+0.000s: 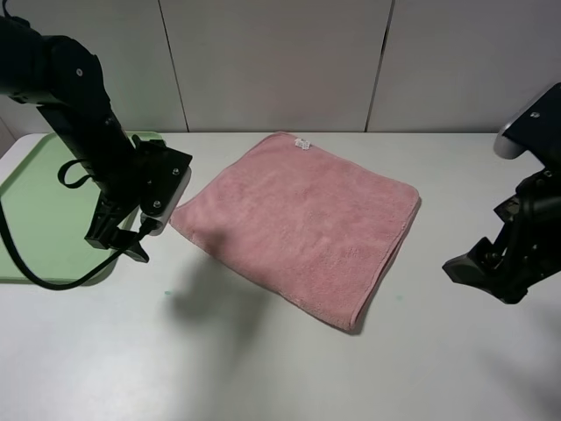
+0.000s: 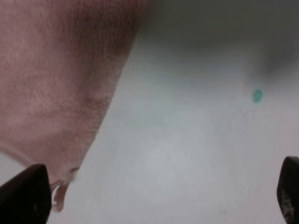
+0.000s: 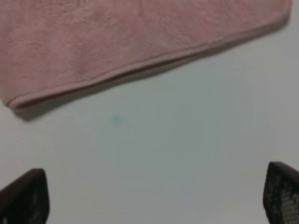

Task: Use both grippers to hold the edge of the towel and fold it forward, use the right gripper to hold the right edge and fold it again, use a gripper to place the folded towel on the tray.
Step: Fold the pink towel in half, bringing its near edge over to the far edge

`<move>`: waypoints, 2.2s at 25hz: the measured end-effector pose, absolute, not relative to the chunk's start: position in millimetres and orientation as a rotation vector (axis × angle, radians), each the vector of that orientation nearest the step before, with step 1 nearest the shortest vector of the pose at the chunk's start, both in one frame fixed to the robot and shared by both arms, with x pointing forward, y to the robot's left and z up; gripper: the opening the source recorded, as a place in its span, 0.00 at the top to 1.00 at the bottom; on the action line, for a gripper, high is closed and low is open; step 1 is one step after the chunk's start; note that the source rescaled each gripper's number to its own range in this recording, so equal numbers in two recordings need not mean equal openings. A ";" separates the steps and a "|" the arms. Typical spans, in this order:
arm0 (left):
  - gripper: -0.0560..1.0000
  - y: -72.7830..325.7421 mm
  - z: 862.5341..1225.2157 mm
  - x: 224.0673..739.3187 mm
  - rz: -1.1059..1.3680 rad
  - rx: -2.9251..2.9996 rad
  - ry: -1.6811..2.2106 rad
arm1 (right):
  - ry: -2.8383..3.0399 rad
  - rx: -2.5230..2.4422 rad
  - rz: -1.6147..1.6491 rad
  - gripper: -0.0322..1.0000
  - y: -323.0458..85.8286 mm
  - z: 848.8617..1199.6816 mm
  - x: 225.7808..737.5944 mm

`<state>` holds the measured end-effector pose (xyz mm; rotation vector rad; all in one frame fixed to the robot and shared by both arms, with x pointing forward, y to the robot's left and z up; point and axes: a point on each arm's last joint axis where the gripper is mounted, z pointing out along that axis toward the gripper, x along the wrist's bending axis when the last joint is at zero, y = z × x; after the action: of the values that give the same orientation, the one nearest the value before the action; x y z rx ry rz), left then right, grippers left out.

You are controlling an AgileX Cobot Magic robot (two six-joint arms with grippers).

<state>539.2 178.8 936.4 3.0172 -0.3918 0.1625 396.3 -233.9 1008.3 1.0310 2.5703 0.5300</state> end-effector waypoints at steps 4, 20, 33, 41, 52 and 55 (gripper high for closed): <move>0.04 177.5 927.7 539.7 0.126 3.011 -0.477 | 2.694 0.830 0.485 0.00 -216.7 996.9 397.3; 0.05 184.3 908.2 548.7 0.143 3.076 -0.731 | 2.901 0.649 0.366 0.00 -156.7 955.4 418.0; 0.08 181.8 897.5 570.5 0.202 3.085 -0.862 | 2.966 0.667 0.293 0.00 -128.6 933.9 438.5; 0.10 179.0 888.0 578.6 0.203 3.078 -0.904 | 2.937 0.594 0.294 0.00 -114.0 934.4 433.5; 0.10 177.4 888.1 582.6 0.248 3.065 -0.922 | 2.985 0.670 0.226 0.00 -107.1 900.4 438.8; 0.10 177.4 888.1 582.7 0.250 3.064 -0.922 | 3.006 0.637 0.209 0.00 -100.3 891.4 434.1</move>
<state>582.7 177.4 888.1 3.0645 -0.9224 0.2505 434.1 -100.3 891.4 0.6368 3.0065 0.2091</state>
